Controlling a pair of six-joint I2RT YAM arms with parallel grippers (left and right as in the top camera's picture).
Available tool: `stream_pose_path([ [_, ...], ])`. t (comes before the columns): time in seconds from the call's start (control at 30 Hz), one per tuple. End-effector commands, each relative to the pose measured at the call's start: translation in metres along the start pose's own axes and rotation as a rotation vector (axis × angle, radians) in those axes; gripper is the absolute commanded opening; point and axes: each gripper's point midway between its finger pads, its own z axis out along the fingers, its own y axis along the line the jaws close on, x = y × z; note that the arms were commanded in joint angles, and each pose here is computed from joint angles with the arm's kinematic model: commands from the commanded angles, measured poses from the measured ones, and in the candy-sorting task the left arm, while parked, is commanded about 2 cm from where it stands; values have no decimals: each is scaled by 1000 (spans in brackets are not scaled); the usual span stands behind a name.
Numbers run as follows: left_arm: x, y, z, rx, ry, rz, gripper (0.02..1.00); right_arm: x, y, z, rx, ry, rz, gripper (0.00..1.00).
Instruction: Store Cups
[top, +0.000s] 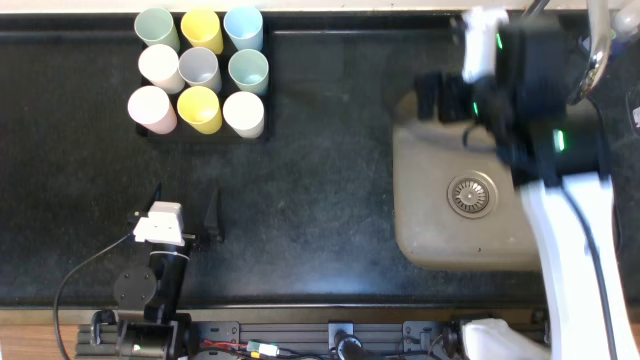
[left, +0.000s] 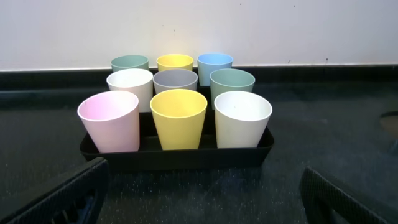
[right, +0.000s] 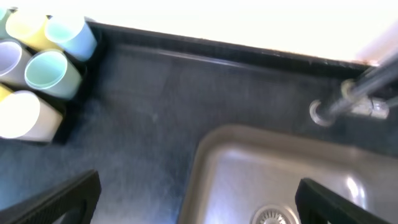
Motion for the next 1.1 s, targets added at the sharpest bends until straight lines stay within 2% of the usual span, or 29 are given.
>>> stream_pose_path([
  [0.03,-1,-2,-1,13,-6,19,1000,38,-4,-19,14,-110,-16,996],
  [0.17,-1,-2,-1,13,-6,19,1000,65,-7,-23,40,-252,-28,998],
  [0.33,-1,-2,-1,13,-6,19,1000,79,-15,-36,103,-492,-33,998],
  [0.53,-1,-2,-1,13,-6,19,1000,100,-14,-43,113,-714,-48,998],
  [0.87,-1,-2,-1,13,-6,19,1000,139,-12,-44,112,-875,-61,996],
  [1.1,-1,-2,-1,13,-6,19,1000,157,-12,-22,100,-799,-59,998],
])
